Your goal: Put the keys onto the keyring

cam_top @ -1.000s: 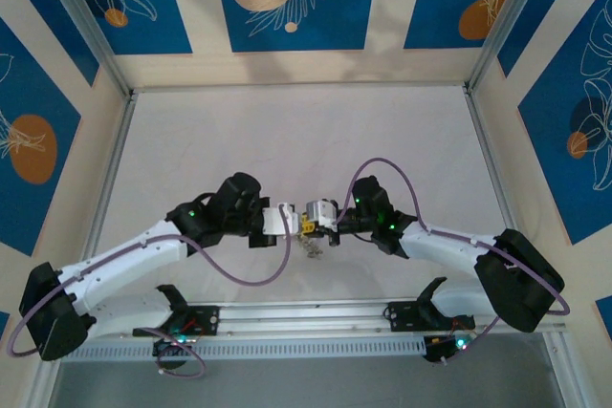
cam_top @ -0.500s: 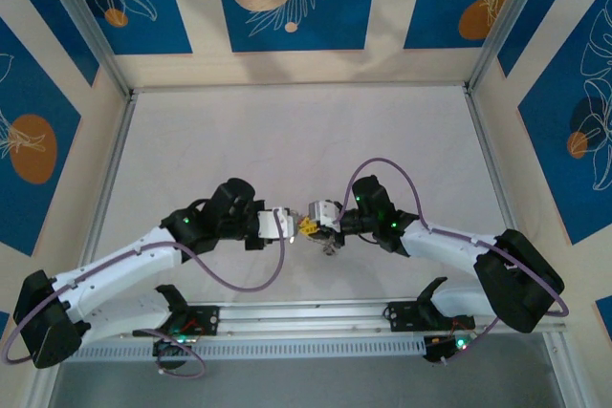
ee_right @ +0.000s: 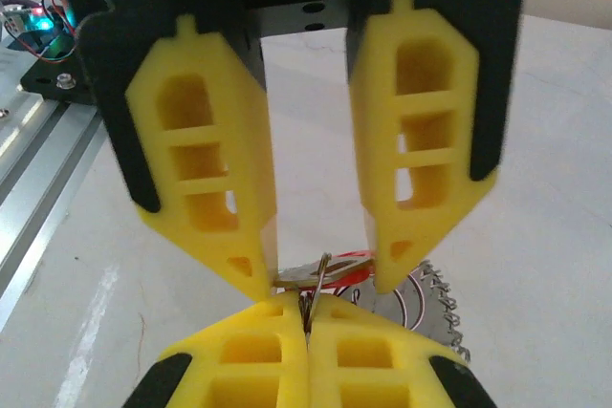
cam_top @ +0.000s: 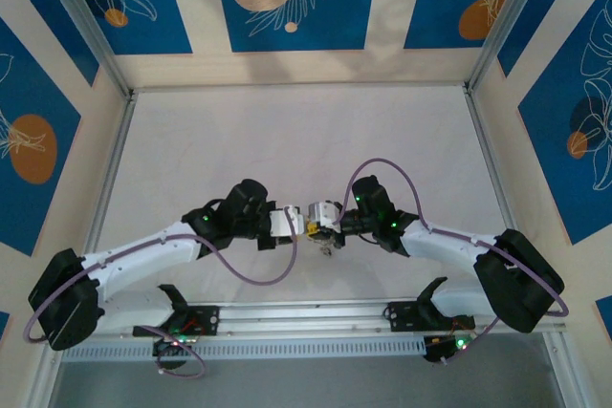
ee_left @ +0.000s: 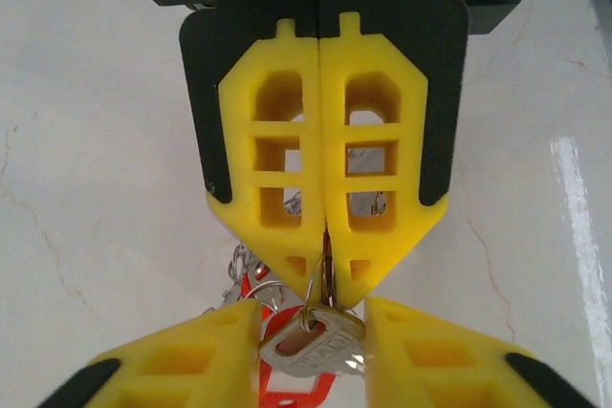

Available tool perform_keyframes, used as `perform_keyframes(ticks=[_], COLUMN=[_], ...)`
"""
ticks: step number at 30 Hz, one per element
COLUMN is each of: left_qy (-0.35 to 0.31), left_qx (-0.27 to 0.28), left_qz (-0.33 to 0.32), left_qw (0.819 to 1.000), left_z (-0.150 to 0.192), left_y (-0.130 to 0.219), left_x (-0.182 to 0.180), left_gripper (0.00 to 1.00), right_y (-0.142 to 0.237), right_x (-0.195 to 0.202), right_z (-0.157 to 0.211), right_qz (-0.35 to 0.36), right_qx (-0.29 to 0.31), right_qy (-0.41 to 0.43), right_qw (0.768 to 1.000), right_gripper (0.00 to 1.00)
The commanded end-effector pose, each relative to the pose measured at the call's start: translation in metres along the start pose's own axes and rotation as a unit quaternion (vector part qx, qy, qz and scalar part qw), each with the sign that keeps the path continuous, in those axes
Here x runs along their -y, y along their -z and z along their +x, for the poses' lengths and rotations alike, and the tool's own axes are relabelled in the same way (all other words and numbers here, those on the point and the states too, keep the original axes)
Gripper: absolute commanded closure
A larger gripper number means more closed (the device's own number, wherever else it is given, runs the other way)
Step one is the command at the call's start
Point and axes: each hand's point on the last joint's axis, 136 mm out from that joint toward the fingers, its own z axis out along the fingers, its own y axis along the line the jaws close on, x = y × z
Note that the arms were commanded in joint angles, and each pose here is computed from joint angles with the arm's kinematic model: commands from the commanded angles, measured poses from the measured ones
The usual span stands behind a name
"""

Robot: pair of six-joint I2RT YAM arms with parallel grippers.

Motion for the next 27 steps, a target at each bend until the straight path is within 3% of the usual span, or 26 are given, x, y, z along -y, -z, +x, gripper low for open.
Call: perform_keyframes(ticks=[1,10,19,27], left_qy=[-0.015,-0.021,-0.028,-0.021], left_qx=[0.029,0.015,0.005,-0.013], left_qz=[-0.004,-0.014,-0.009,-0.060], left_qw=[0.999,1.000,1.000,0.998], left_z=[-0.019,-0.012,0.004,0.020], left_y=[0.002,0.000,-0.007,0.001], left_x=[-0.005,-0.008,0.000,-0.008], left_gripper=[0.76,1.00,1.00,1.00], right_y=[0.000,-0.001,-0.002,0.000], right_x=[0.003,0.004,0.012,0.017], right_z=[-0.009,-0.005,0.000,0.006], right_qz=[-0.001,0.002,0.021,0.029], right_qx=[0.010,-0.003,-0.014,-0.029], right_qy=[0.018,0.018,0.012,0.007], right_qw=[1.000,1.000,1.000,0.999], right_gripper=[1.00,1.00,1.00,1.00])
